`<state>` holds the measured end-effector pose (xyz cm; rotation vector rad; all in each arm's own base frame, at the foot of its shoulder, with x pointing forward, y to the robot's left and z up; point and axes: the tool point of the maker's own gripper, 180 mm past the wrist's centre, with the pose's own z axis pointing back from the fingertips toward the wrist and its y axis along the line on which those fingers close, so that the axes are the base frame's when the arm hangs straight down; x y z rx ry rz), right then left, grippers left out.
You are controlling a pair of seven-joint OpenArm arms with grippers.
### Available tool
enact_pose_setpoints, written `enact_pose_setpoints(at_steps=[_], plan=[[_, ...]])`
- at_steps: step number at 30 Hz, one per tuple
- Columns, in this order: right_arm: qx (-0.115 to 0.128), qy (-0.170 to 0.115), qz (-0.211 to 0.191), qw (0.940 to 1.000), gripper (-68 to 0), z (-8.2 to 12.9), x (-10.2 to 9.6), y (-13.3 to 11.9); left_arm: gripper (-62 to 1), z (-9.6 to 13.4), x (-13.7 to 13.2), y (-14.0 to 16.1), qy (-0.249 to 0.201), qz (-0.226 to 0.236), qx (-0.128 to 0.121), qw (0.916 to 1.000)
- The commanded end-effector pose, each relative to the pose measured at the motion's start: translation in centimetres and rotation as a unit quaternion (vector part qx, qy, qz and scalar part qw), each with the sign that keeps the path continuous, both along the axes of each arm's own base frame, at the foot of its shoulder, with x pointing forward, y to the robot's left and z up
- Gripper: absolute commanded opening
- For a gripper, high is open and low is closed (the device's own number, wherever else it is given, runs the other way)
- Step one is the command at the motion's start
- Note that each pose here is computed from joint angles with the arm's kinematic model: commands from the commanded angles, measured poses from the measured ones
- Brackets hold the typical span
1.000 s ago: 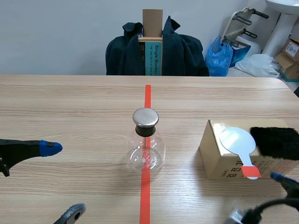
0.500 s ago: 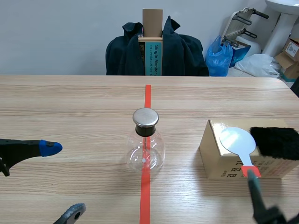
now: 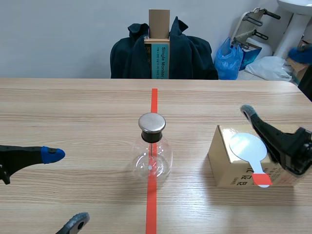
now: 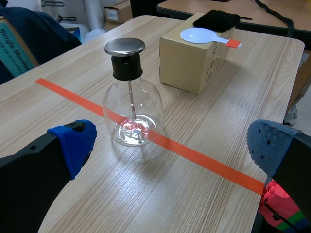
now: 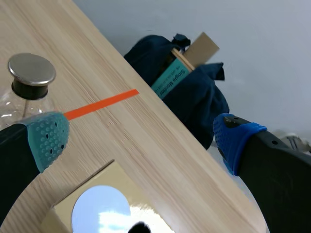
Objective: Do the electroscope experiment.
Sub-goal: 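Return to the home posture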
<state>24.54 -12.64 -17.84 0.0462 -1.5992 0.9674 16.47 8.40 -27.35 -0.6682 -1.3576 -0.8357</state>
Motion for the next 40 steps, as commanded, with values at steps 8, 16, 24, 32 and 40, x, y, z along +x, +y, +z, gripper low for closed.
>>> enact_pose_setpoints(at_steps=[8, 16, 24, 32, 40], plan=[[0.139, -0.013, -0.097, 0.9854, -6.7, 1.6, 2.0, -0.2, 1.4, 1.0, 0.4, -0.1, -0.015, 0.004, -0.014, 0.9998], [0.160, 0.048, -0.112, 0.9797, -6.7, -0.8, 2.3, 1.7, 1.4, 0.9, 0.5, -0.2, -0.014, 0.009, -0.018, 0.9997], [0.144, 0.068, -0.112, 0.9808, -6.7, -1.8, 2.2, 2.2, 1.4, 0.9, 0.5, -0.2, -0.014, 0.009, -0.018, 0.9997], [0.140, 0.077, -0.120, 0.9798, -6.7, -2.2, 2.3, 2.0, 1.4, 0.9, 0.5, -0.2, -0.014, 0.009, -0.018, 0.9997], [0.138, 0.080, -0.121, 0.9797, -6.7, -2.3, 2.3, 2.0, 1.4, 0.9, 0.5, -0.2, -0.014, 0.009, -0.018, 0.9997]])
